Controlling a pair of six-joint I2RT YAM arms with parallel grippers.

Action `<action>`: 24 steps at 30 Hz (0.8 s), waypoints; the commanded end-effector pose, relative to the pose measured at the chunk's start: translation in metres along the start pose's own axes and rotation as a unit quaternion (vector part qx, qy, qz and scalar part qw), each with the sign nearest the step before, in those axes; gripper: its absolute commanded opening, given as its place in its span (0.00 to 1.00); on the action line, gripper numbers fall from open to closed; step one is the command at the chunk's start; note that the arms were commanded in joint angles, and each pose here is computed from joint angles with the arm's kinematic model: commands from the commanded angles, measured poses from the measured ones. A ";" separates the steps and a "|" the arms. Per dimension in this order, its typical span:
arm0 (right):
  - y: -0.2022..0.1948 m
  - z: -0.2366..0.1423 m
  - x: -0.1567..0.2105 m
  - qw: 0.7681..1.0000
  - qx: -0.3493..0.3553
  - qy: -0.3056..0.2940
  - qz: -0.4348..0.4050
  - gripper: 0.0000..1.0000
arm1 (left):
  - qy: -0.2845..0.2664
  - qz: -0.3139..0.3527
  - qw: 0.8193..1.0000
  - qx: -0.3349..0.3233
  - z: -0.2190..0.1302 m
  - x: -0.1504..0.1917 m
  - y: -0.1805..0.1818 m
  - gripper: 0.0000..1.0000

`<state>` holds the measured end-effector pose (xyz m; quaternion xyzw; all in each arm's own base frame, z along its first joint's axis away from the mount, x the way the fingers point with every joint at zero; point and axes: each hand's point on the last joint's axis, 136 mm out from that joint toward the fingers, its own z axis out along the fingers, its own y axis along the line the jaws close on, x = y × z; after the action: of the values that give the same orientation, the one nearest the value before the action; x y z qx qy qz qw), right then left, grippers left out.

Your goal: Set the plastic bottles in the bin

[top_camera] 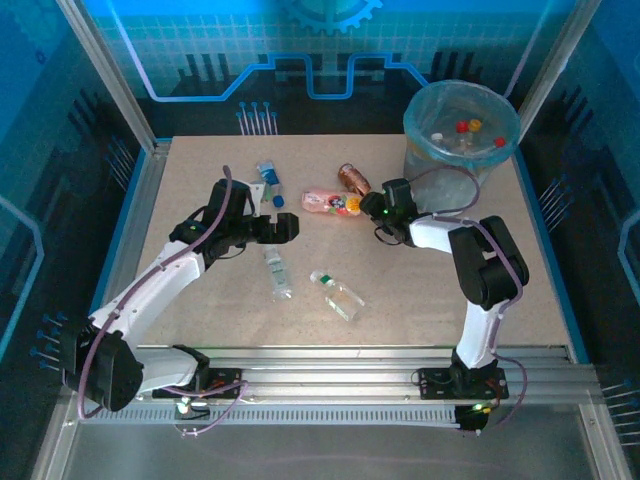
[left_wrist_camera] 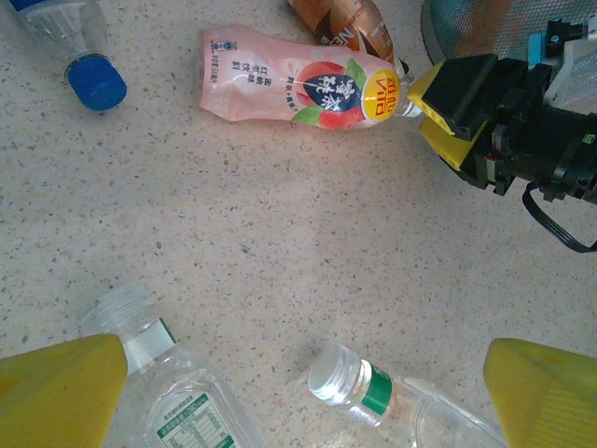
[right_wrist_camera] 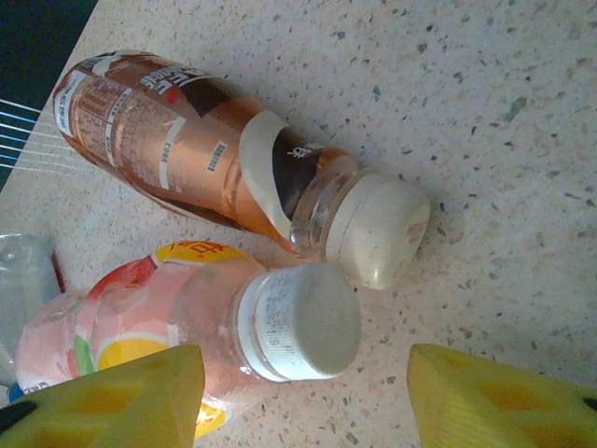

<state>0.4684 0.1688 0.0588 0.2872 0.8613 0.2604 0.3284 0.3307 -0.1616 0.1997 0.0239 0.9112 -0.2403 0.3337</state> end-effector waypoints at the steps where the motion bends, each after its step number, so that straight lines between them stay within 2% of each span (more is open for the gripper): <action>1: -0.004 0.007 -0.010 1.000 -0.007 -0.020 0.019 0.60 | -0.011 0.011 1.000 0.013 -0.003 -0.012 -0.006 0.99; 16: 0.002 0.024 -0.007 0.997 -0.051 -0.015 0.057 0.56 | -0.005 0.006 1.000 0.013 -0.003 -0.008 -0.004 0.99; 24: 0.002 0.029 -0.005 0.994 -0.078 -0.013 0.081 0.58 | -0.004 0.003 1.000 0.015 -0.003 -0.008 -0.005 0.99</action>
<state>0.4888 0.1798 0.0490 0.3187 0.8202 0.3347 0.3371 0.3299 -0.1625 0.1998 0.0249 0.9108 -0.2455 0.3309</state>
